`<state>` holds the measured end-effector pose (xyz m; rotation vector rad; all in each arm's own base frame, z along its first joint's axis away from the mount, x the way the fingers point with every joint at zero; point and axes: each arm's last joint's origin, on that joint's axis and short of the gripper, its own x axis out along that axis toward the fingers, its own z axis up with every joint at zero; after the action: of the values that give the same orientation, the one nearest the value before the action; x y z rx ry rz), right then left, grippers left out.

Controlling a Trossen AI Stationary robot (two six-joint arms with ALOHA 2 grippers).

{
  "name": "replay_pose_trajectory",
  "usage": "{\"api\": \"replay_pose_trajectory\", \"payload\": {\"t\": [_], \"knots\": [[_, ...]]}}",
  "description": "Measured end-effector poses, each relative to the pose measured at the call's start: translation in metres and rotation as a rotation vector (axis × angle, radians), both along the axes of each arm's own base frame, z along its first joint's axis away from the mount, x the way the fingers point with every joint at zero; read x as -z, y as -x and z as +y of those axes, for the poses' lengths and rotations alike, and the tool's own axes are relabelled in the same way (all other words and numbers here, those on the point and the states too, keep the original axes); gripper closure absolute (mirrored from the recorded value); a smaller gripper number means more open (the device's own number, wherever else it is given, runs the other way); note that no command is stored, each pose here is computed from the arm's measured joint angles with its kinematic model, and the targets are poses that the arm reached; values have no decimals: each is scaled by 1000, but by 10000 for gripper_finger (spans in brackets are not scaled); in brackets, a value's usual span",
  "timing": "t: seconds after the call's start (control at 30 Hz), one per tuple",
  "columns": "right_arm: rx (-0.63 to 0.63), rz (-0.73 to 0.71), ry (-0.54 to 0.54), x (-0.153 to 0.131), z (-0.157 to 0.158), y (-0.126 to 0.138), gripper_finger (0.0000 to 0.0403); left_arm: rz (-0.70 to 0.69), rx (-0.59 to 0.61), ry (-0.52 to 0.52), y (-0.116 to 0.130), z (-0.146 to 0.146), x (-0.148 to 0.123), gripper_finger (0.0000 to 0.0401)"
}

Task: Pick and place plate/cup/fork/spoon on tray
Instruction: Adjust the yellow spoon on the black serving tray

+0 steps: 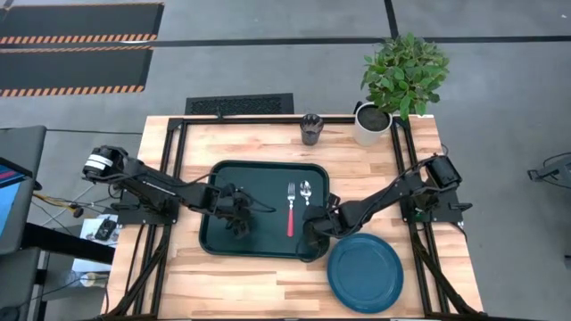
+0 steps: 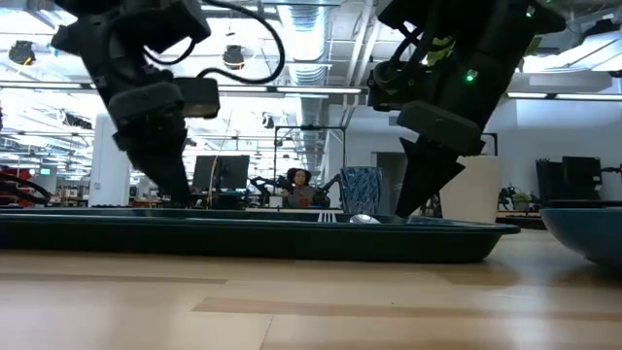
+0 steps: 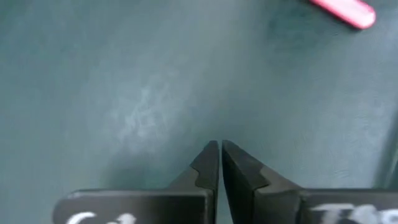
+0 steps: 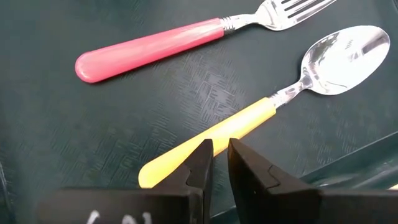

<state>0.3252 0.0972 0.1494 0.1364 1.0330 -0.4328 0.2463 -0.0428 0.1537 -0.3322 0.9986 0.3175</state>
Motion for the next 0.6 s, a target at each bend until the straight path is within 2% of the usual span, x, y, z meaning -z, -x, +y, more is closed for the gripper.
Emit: {"api": "replay_pose_trajectory", "payload": {"t": [0.23,0.6], "knots": [[1,-1,0,0,0,0,329,-3,-8,33,3,0,5,400],[14,-1,0,0,-5,-1,329,39,-27,17,6,1,7,401]]}}
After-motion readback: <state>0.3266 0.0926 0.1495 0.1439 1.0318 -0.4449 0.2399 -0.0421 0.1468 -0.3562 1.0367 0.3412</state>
